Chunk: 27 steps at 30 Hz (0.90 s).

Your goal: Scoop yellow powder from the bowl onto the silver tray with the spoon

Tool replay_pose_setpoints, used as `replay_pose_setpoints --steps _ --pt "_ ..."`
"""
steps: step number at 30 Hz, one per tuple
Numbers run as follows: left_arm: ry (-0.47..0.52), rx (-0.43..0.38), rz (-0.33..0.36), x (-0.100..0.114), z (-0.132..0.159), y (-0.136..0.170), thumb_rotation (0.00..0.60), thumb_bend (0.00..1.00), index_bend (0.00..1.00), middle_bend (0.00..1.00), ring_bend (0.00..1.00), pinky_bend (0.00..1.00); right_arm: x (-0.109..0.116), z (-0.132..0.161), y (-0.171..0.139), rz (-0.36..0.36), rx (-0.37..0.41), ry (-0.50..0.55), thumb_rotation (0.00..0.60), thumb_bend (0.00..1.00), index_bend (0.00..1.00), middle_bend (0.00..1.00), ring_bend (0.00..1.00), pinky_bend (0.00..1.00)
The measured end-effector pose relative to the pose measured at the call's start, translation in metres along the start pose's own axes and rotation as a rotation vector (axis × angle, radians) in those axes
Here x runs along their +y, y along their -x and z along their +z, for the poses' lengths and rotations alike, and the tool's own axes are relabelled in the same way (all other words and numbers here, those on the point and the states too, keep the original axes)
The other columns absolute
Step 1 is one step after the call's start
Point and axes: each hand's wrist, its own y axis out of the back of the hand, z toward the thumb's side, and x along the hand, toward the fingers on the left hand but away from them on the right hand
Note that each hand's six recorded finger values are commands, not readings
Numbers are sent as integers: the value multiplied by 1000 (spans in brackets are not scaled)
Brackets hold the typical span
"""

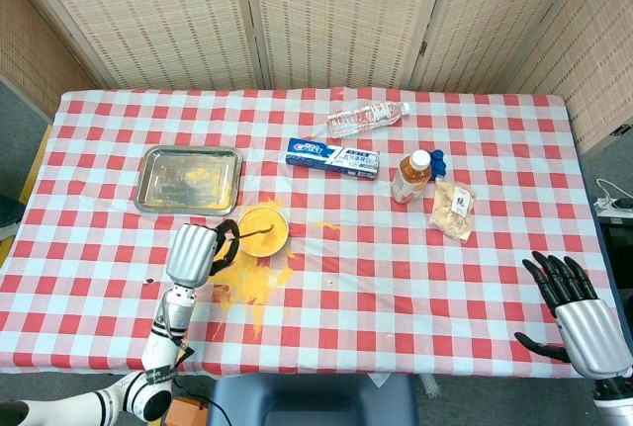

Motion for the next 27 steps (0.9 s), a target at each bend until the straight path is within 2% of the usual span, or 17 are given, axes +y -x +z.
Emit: replay_pose_setpoints --steps 5,15,22,27 --pt "5 -12 -44 -1 7 12 600 640 860 1000 1000 1000 1 1 -1 -1 5 1 528 0 0 0 0 0" --pt "-31 39 -82 -10 -10 11 600 639 860 1000 1000 1000 2 1 -3 -7 4 0 528 0 0 0 0 0" --pt "-72 43 -60 -12 -17 5 600 643 860 1000 1000 1000 0 0 -1 -2 0 -4 527 0 0 0 0 0" --pt "-120 44 -10 -9 -25 -4 600 643 860 1000 1000 1000 0 0 0 -2 -3 -5 528 0 0 0 0 0"
